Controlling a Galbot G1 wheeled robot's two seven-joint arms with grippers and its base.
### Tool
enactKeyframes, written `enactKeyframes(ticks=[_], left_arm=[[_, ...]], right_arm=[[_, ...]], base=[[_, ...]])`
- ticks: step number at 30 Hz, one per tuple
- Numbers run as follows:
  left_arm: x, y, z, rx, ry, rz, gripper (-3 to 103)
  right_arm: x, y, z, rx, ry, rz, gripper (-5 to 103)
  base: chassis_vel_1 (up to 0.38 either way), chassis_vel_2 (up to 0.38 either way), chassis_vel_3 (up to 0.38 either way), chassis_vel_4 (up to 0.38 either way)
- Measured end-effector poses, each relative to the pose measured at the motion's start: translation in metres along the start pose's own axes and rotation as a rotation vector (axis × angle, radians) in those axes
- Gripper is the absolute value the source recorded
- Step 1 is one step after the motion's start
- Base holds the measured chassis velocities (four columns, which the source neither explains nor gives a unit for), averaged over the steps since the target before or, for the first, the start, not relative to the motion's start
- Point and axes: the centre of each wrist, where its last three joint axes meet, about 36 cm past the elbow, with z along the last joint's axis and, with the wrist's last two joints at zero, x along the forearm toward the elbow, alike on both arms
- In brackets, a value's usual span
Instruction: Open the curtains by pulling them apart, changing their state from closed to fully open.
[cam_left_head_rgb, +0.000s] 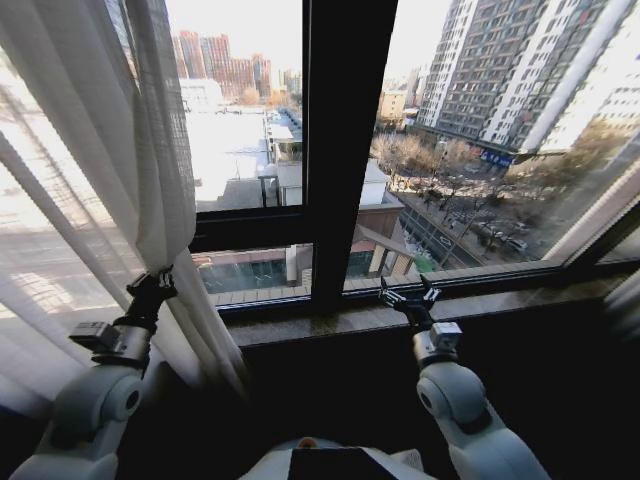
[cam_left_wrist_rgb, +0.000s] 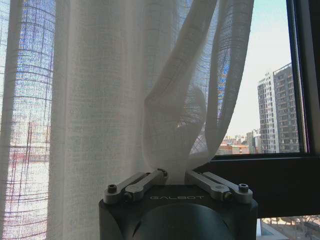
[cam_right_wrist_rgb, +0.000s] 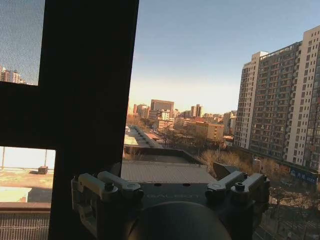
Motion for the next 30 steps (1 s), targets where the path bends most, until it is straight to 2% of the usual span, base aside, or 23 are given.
enactKeyframes(ticks=[12, 30], left_arm=[[0.0004, -0.0026, 0.0020, 0.007, 0.005, 0.006, 0], [0.0030, -0.0035, 0.0048, 0.004, 0.007, 0.007, 0]], right_arm=[[0.0011, 0.0004, 0.0007, 0.023, -0.031, 0.016, 100], [-0.0021, -0.0025, 0.0019, 0.016, -0.019, 0.027, 100]], base=[[0.006, 0.004, -0.005, -0.006], [0.093, 0.101, -0.103, -0.099]])
